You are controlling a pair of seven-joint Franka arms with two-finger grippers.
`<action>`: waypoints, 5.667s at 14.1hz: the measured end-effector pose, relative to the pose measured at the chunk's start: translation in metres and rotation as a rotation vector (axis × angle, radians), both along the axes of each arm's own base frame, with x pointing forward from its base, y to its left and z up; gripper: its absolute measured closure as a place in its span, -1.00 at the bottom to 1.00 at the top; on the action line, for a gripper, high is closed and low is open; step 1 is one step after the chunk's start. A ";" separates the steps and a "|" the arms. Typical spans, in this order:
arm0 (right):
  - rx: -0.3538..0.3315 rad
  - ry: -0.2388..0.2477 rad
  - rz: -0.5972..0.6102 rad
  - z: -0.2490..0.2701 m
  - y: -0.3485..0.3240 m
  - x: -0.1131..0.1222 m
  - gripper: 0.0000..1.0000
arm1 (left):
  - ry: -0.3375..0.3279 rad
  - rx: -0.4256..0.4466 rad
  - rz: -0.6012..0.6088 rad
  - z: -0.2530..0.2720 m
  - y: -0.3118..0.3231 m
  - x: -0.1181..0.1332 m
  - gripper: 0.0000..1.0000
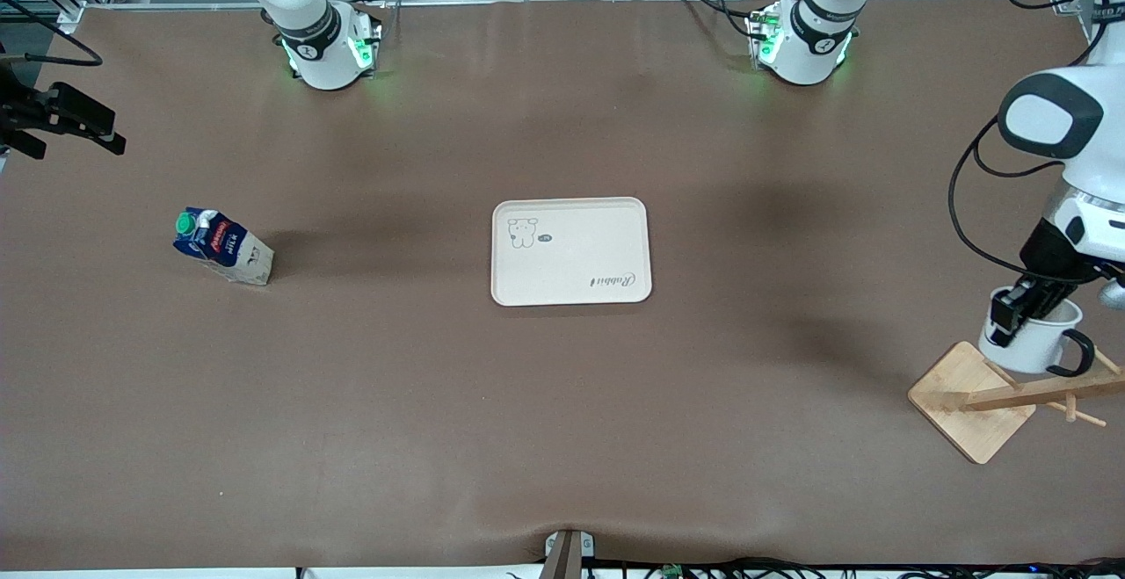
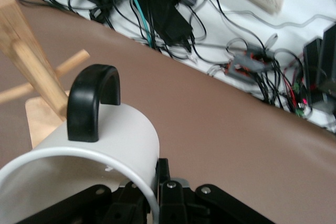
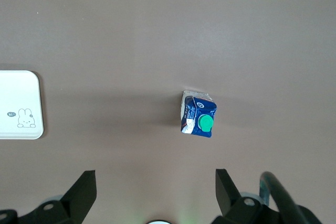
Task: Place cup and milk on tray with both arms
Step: 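Lift the mug off the stand while the right gripper reaches the carton, then lower the mug onto the tray while the right gripper grasps the carton, then release the mug and withdraw the left gripper while lifting the carton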
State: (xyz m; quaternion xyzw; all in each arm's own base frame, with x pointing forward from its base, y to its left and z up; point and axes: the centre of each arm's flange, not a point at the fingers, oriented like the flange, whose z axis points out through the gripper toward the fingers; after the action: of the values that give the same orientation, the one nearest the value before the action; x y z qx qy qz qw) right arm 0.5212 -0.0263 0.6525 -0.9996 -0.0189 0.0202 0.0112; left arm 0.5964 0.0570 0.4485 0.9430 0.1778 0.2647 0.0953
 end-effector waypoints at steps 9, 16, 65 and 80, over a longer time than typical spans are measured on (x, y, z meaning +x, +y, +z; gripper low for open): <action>0.000 0.000 -0.001 0.000 0.000 0.000 -1.00 | 0.303 -0.103 -0.044 0.005 -0.095 -0.032 0.88; 0.000 0.017 -0.001 -0.011 -0.001 0.007 -1.00 | 0.473 -0.171 -0.021 -0.029 -0.197 -0.050 0.88; 0.040 0.249 -0.069 -0.232 -0.035 0.001 -0.22 | 0.523 0.003 0.150 -0.131 -0.479 -0.019 -1.00; -0.042 0.213 0.057 -0.165 0.346 -0.003 -0.22 | 0.512 0.102 0.166 0.000 -0.250 0.081 -1.00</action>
State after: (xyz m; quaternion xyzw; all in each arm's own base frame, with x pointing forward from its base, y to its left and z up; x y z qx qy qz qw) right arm 0.5178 0.3195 0.4873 -0.9908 -0.0457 0.1268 -0.0083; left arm 0.6779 -0.1927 0.4485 0.9650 0.2592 0.0335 -0.0225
